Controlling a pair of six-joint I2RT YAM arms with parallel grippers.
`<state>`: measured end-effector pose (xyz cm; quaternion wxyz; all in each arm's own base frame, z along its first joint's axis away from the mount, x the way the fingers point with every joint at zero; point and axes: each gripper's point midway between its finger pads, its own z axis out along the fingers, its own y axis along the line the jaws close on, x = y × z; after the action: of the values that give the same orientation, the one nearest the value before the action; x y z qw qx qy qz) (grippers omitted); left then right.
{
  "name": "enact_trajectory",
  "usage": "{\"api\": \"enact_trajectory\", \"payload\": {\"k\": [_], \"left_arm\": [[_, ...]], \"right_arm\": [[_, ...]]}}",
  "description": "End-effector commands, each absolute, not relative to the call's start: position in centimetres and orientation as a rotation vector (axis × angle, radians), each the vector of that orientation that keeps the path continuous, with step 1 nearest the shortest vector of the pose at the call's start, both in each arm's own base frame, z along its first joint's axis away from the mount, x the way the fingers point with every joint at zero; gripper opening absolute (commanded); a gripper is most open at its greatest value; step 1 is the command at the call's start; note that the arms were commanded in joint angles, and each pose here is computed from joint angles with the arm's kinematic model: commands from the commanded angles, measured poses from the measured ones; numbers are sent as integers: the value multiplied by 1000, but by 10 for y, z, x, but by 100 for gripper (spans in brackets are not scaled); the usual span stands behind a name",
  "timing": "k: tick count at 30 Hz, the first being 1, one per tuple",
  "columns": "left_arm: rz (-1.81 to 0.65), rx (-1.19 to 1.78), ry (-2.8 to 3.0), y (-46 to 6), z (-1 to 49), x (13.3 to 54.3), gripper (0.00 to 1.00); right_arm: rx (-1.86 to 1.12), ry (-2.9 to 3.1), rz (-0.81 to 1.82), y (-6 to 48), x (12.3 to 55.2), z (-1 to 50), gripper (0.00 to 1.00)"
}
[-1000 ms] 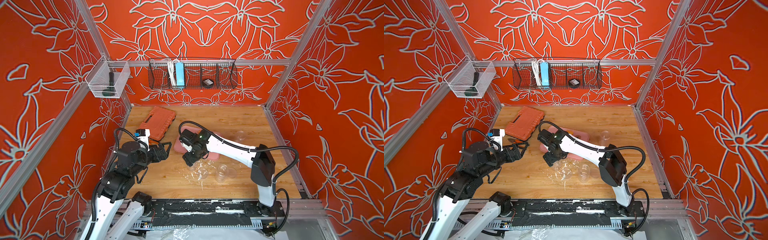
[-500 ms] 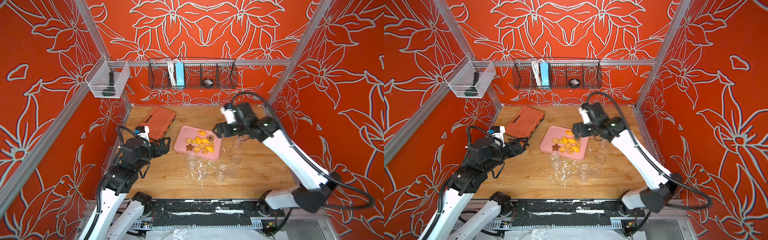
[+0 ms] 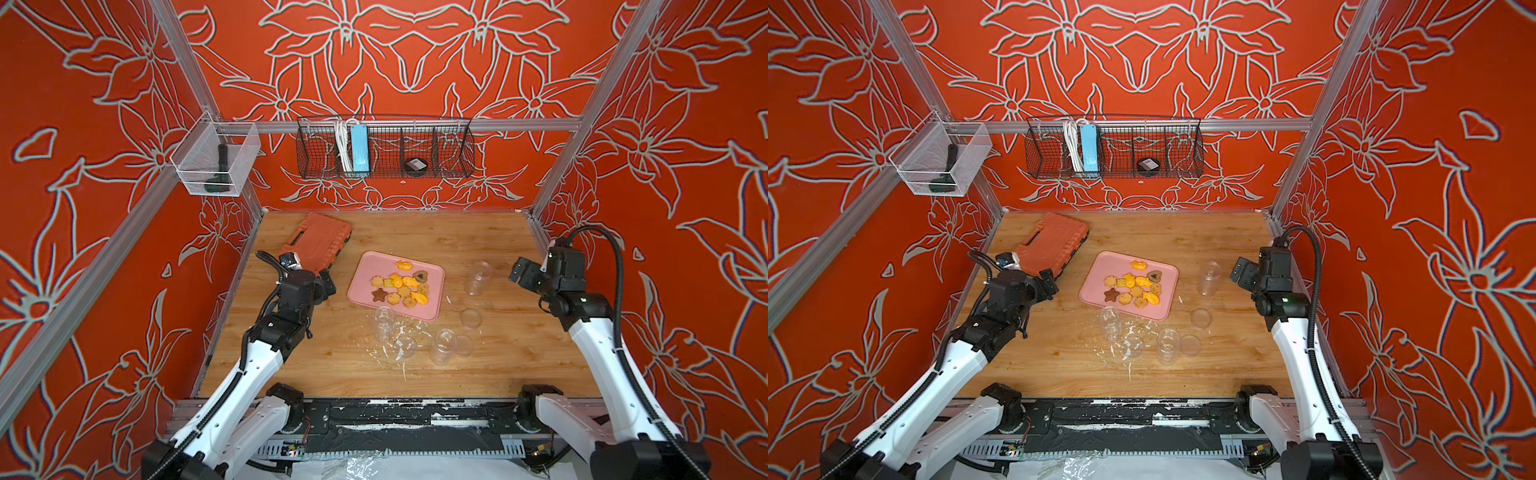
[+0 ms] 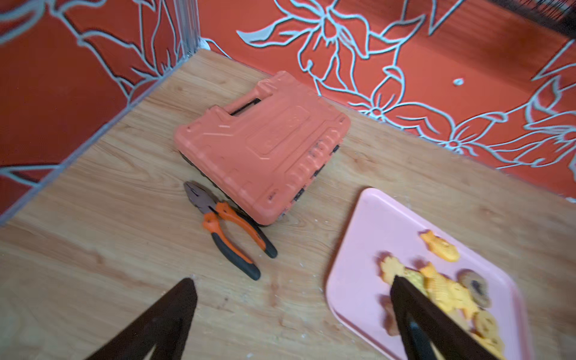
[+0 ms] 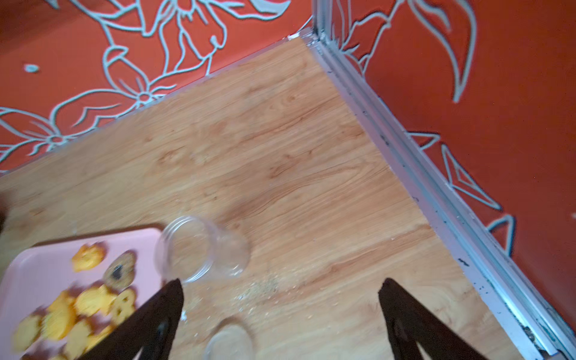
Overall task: Pour the cookies out of the jar
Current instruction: Reset both arms
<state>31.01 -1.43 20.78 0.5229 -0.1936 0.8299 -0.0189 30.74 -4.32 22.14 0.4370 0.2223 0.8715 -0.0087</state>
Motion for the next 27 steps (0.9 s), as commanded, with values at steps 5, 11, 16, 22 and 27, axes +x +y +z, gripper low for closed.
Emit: {"api": "enact_trajectory", "payload": {"k": [5, 11, 16, 22, 27], "left_arm": [[180, -375, 1891, 9, 208, 333, 98], [194, -392, 1910, 23, 172, 340, 98], [165, -395, 1858, 33, 155, 341, 98], [155, -316, 1782, 33, 141, 338, 97], [80, -277, 1750, 24, 132, 341, 97]], "right_arm": [[415, 2067, -186, -61, 324, 189, 99], [335, 2055, -179, -56, 341, 162, 99], [341, 2109, -186, -57, 355, 128, 99], [342, 2090, -199, -60, 365, 112, 99], [338, 2067, -190, -59, 370, 104, 99]]}}
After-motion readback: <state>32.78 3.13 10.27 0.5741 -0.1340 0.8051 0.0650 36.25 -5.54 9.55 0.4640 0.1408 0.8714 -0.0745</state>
